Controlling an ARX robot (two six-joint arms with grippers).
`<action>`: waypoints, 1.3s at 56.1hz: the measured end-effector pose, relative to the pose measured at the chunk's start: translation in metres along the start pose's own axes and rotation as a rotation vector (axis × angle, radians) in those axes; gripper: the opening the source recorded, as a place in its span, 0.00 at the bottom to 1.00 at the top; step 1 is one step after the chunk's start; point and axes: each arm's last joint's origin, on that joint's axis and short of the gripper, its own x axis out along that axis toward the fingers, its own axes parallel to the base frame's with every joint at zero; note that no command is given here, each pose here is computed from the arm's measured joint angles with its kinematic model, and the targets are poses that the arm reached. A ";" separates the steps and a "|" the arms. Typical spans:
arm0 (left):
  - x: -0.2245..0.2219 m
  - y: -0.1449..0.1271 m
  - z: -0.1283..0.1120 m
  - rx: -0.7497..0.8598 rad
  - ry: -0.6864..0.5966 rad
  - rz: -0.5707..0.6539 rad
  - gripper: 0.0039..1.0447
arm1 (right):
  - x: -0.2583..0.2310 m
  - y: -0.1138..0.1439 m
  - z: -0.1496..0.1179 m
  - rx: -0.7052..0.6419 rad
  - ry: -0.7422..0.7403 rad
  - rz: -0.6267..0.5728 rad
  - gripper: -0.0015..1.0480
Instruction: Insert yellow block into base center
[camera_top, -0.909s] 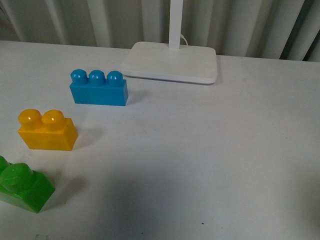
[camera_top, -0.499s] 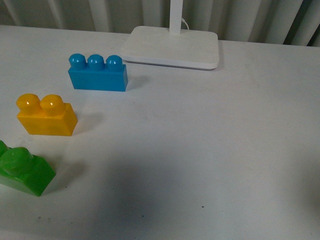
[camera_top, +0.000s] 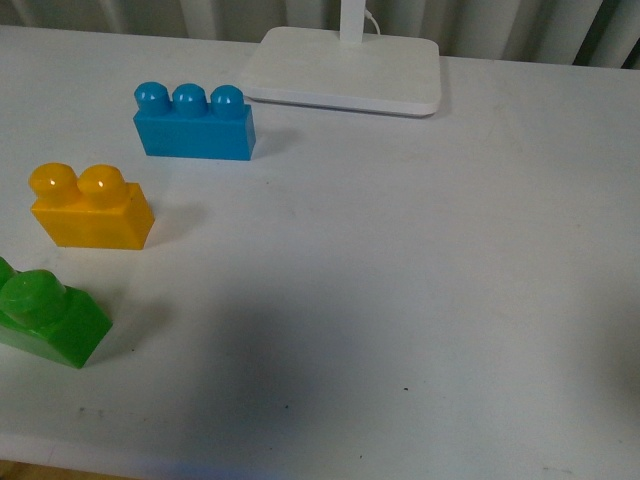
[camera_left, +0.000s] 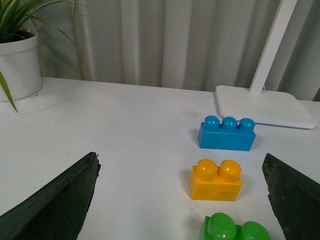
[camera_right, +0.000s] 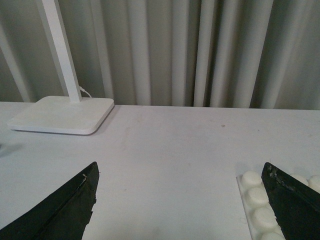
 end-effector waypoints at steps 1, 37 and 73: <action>0.000 0.000 0.000 0.000 0.000 0.000 0.94 | 0.000 0.000 0.000 0.000 -0.001 0.000 0.91; 0.000 0.000 0.000 0.000 0.000 0.000 0.94 | 0.027 -0.036 0.023 0.004 0.356 -0.127 0.91; 0.000 0.000 0.000 0.000 0.000 0.000 0.94 | 0.114 -0.132 -0.003 -0.026 0.751 -0.199 0.91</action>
